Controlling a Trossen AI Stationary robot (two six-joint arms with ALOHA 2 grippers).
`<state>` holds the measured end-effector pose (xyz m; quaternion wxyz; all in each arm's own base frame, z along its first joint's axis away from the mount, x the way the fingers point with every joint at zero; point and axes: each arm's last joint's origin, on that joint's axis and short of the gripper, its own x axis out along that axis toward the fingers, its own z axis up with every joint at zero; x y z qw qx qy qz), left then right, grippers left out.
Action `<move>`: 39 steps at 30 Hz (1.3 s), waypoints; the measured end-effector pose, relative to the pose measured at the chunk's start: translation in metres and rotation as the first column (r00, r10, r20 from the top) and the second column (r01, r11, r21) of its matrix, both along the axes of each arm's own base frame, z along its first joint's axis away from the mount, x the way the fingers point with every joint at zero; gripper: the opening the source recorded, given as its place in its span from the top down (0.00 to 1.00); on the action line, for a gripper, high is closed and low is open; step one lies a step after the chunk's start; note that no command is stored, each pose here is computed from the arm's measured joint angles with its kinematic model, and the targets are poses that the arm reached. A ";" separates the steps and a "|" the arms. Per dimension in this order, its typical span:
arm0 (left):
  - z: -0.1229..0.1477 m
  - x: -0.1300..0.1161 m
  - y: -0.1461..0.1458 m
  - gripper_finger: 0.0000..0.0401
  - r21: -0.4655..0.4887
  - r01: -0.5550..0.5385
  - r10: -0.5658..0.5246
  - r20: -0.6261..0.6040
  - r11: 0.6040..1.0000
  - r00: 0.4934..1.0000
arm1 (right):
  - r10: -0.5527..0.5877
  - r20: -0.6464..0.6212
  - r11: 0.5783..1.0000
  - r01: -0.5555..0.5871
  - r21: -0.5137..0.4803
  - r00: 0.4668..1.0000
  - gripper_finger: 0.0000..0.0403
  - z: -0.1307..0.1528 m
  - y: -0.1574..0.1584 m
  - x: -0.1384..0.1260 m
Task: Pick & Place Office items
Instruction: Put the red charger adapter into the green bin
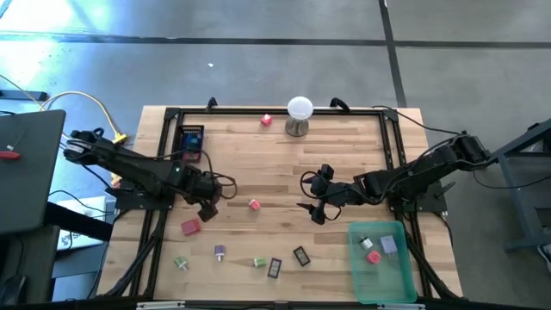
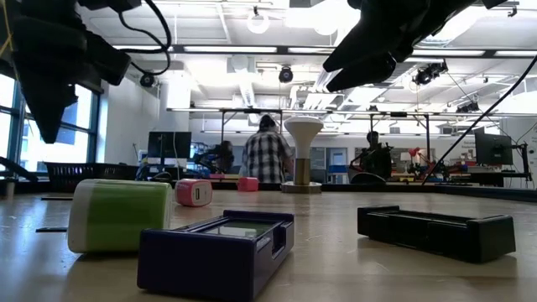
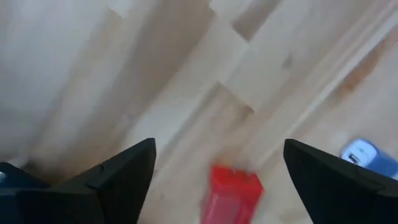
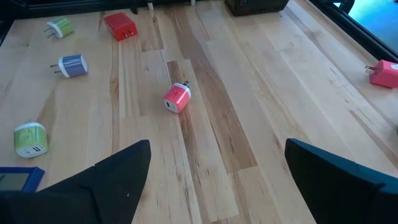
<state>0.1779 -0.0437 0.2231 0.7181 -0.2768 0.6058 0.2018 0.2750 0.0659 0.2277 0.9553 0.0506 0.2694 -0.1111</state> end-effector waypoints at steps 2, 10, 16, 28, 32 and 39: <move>-0.001 -0.001 -0.006 0.13 -0.042 -0.002 0.001 -0.018 0.999 1.000 | 0.000 -0.001 1.000 0.000 0.000 1.000 0.10 0.000 0.000 0.000; -0.005 -0.010 -0.039 0.12 -0.075 0.062 -0.066 -0.061 0.995 0.996 | 0.000 -0.005 1.000 0.000 -0.001 1.000 0.10 0.000 0.000 0.000; -0.005 -0.017 -0.057 0.12 -0.077 0.164 -0.166 -0.021 0.984 0.986 | 0.000 -0.004 1.000 0.000 -0.001 1.000 0.10 0.000 0.000 0.000; -0.010 -0.024 -0.076 0.12 0.005 0.268 -0.268 -0.014 0.963 0.963 | -0.004 0.002 1.000 0.004 0.007 1.000 0.10 0.000 0.000 0.000; -0.017 -0.026 -0.084 0.12 0.018 0.312 -0.311 -0.050 0.950 0.949 | -0.012 0.004 1.000 0.011 0.019 1.000 0.10 0.000 0.000 0.000; -0.030 -0.024 -0.093 0.12 0.045 0.349 -0.342 -0.118 0.936 0.932 | -0.012 0.004 1.000 0.012 0.019 1.000 0.10 0.000 0.000 0.000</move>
